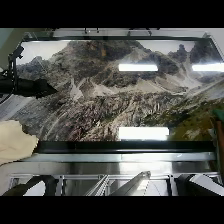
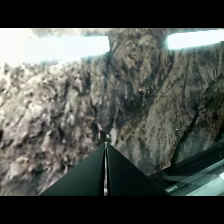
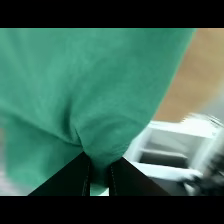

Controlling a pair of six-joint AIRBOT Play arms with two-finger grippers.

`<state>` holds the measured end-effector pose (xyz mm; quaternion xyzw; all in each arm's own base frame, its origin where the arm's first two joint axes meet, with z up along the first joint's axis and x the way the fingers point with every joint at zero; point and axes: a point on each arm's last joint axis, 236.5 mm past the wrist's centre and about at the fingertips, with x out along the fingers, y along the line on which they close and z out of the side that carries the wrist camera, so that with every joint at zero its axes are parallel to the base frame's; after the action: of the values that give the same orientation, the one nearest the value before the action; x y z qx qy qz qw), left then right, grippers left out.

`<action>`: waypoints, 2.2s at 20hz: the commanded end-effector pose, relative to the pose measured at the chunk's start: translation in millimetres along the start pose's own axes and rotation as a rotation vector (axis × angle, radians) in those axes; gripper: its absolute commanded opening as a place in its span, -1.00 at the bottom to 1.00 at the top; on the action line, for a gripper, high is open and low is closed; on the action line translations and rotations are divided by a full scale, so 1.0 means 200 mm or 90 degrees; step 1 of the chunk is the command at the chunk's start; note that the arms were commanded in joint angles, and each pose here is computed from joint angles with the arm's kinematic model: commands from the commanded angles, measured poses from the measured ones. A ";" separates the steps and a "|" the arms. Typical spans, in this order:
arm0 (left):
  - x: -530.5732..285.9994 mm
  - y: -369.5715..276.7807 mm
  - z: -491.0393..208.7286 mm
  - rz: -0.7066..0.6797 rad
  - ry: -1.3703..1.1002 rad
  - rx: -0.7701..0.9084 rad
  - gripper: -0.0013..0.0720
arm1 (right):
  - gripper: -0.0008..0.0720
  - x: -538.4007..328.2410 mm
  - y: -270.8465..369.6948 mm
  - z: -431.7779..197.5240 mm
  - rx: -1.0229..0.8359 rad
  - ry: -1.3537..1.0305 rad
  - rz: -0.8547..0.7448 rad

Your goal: Fold the shirts.

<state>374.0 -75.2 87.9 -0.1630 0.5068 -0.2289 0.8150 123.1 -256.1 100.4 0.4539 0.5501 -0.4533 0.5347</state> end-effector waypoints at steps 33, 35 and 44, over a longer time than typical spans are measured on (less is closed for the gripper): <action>0.03 -0.29 -0.67 -0.089 0.097 -0.019 -0.92 | -0.90 0.40 0.93 -1.73 -0.719 0.086 0.311; 0.05 -0.29 -0.77 -0.089 0.102 -0.027 -0.92 | -0.90 0.50 0.88 -1.85 -0.761 0.103 0.302; 0.06 -0.29 -0.85 -0.089 0.105 -0.030 -0.92 | -0.90 0.51 0.90 -1.93 -0.757 0.138 0.315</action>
<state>216.4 -135.1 36.5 -0.1965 0.5635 -0.2860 0.7497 230.7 152.8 2.9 0.2324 0.6378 0.1082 0.7263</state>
